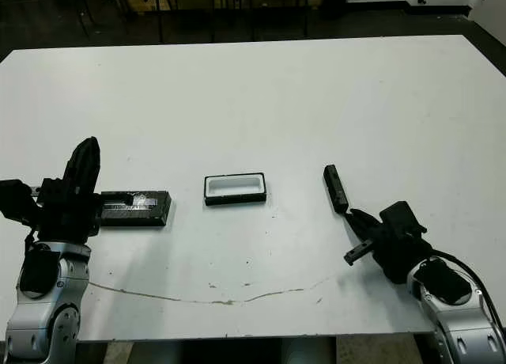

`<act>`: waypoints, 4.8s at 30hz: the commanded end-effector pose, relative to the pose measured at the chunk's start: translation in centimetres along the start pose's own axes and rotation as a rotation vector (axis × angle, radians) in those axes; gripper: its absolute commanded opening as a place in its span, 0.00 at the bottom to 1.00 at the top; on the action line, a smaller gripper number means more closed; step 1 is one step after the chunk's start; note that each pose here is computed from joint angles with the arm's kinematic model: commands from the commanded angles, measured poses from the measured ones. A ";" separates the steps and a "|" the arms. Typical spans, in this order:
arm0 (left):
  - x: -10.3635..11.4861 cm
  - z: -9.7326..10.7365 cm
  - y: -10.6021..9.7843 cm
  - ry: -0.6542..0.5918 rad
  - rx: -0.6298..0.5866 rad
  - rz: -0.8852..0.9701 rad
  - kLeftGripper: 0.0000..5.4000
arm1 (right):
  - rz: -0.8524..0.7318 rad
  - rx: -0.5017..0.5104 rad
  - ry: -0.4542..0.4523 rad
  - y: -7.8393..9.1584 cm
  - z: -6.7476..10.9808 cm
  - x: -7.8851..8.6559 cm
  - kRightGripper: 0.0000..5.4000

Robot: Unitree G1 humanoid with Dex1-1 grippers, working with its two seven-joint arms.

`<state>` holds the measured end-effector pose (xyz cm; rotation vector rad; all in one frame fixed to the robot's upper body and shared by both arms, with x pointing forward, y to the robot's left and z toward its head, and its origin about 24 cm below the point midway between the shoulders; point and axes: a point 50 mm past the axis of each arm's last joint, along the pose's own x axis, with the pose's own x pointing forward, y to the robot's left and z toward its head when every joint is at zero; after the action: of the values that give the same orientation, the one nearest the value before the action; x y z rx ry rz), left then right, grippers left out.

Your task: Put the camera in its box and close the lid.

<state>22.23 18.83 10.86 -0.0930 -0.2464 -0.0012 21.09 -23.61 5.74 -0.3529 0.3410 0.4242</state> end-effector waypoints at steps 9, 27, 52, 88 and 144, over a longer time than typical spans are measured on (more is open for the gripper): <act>-0.1 -0.3 0.2 0.026 0.020 0.000 0.00 | 0.169 -0.143 0.075 -1.6 1.3 -0.6 0.18; -0.2 -0.4 0.2 0.028 0.013 -0.005 0.00 | 0.114 -0.092 0.082 -0.5 0.7 -0.5 0.77; -0.4 -0.6 0.2 0.044 0.007 -0.003 0.00 | 0.027 0.060 0.084 4.3 -2.0 0.5 1.00; -0.8 -0.7 0.1 0.058 0.013 -0.006 0.00 | -0.163 0.221 0.114 3.1 -1.4 2.7 0.12; -0.7 -0.5 0.0 0.047 0.045 0.007 0.00 | 0.220 -1.563 -0.957 -2.1 15.0 7.1 0.00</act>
<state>21.76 18.49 10.60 -0.0587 -0.2202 -0.0048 31.66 -16.85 16.74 -1.5052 -1.0021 0.9379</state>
